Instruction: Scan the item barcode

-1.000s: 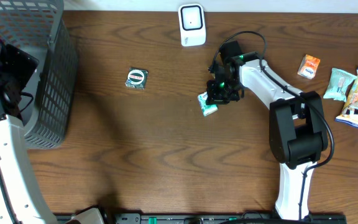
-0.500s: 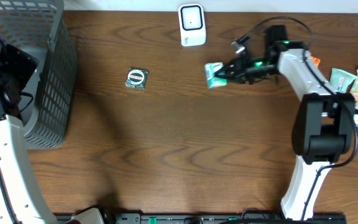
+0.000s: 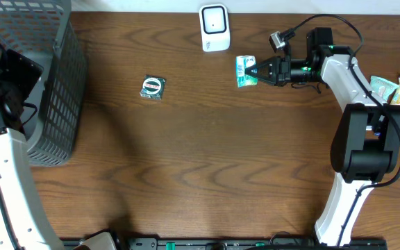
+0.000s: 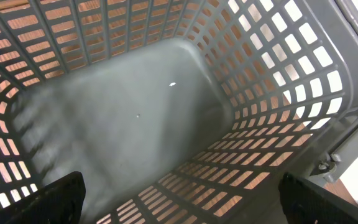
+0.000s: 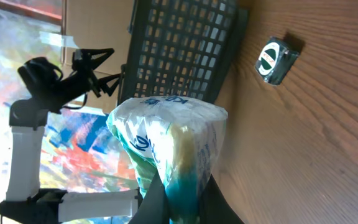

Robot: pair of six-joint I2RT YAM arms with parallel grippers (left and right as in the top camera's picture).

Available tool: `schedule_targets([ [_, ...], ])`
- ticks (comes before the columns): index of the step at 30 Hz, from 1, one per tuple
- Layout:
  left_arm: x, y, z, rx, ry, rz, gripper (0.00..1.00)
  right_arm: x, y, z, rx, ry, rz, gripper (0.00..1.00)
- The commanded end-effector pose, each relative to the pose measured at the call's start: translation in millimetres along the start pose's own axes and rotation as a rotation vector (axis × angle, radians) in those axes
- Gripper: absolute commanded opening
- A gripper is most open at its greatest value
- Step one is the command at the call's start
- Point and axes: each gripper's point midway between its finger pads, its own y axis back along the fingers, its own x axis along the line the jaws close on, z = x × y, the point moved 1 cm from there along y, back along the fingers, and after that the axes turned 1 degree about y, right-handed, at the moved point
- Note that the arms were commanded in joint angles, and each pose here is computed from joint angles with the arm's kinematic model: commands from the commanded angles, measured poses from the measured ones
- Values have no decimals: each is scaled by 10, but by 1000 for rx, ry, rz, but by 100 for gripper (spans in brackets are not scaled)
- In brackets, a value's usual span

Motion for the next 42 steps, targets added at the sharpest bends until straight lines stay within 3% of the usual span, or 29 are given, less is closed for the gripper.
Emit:
schedule_targets([
  [1,12,12,33,-11,8,6,98,282,-63,39,6,80,61,1],
  [21,11,12,33,-11,8,6,98,247,-298,-52,64,95,31,1],
  [23,11,12,33,-11,8,6,98,34,-370,-110,101,83,-105,2],
  [27,12,12,33,-11,8,6,98,-771,-379,-320,200,-23,-695,2],
  [31,12,12,33,-11,8,6,98,-1121,-238,-241,239,129,-1153,1],
  [36,11,12,33,-11,8,6,98,-891,-308,356,191,490,-1388,1],
  [42,12,12,33,-11,8,6,98,-305,-517,1096,-8,778,-1377,1],
])
